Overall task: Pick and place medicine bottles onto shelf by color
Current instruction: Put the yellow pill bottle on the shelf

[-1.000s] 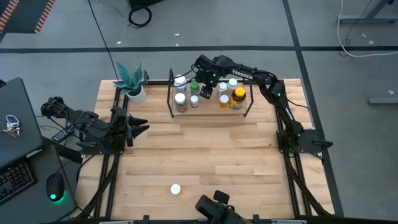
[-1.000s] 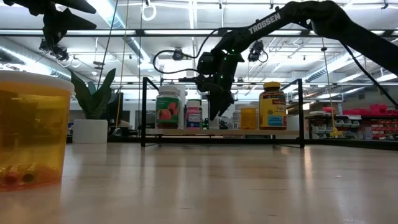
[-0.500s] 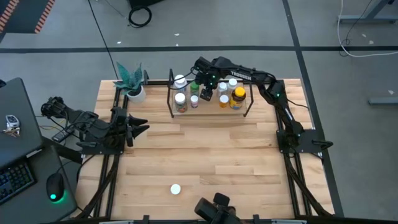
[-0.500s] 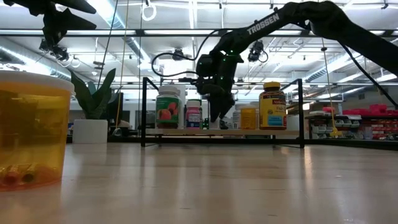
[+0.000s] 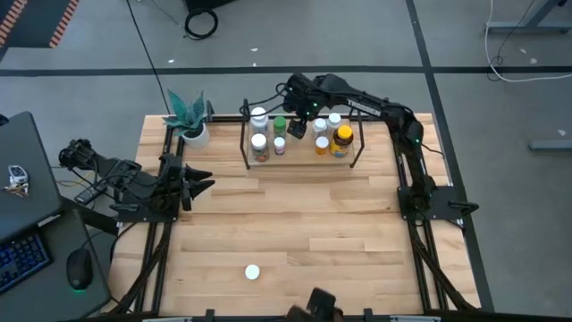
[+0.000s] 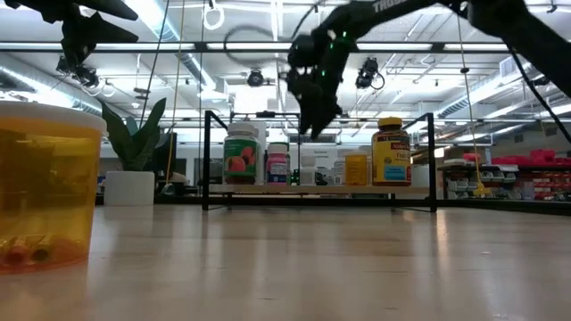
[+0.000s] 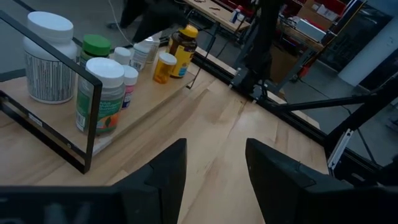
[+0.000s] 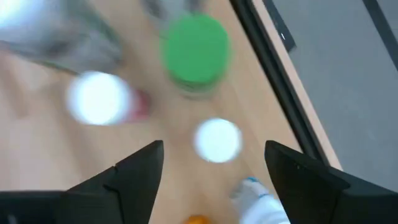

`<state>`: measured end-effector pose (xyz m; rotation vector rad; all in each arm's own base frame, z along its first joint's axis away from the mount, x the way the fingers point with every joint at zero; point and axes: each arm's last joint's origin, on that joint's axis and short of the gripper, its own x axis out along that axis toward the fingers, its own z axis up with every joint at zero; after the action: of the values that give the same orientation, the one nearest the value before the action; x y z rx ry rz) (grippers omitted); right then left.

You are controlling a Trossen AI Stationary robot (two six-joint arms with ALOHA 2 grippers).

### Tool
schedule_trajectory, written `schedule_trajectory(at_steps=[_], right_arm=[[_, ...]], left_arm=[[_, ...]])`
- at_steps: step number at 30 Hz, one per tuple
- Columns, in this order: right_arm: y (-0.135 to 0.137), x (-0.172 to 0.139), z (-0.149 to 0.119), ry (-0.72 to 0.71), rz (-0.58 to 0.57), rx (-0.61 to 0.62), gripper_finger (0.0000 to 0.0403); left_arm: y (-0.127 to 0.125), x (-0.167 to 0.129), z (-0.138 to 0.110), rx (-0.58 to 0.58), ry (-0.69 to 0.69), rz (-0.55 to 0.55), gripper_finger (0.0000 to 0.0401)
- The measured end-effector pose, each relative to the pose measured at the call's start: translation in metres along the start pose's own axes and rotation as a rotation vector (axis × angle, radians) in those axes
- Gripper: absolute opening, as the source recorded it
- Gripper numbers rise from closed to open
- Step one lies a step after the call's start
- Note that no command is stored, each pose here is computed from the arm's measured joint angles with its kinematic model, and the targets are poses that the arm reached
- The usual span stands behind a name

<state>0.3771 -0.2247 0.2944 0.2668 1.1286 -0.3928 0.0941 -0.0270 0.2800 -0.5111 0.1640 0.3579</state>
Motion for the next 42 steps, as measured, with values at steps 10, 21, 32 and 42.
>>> schedule_trajectory(at_steps=[10, 21, 32, 42], right_arm=[[0.102, -0.044, 0.003, -0.16, 0.2, -0.129, 0.0274], [0.218, -0.053, -0.011, -0.311, 0.38, -0.319, 0.0272], [0.302, -0.068, -0.044, -0.405, 0.312, -0.073, 0.0272], [0.371, -0.035, -0.082, -0.324, 0.366, 0.22, 0.0271]], left_arm=[[0.001, 0.0, 0.001, -0.052, -0.041, 0.043, 0.0172], [-0.001, 0.0, -0.001, -0.328, 0.031, -0.025, 0.0172], [-0.003, 0.0, -0.004, -0.36, 0.147, -0.104, 0.0172], [-0.006, 0.0, -0.007, -0.353, 0.228, -0.159, 0.0172]])
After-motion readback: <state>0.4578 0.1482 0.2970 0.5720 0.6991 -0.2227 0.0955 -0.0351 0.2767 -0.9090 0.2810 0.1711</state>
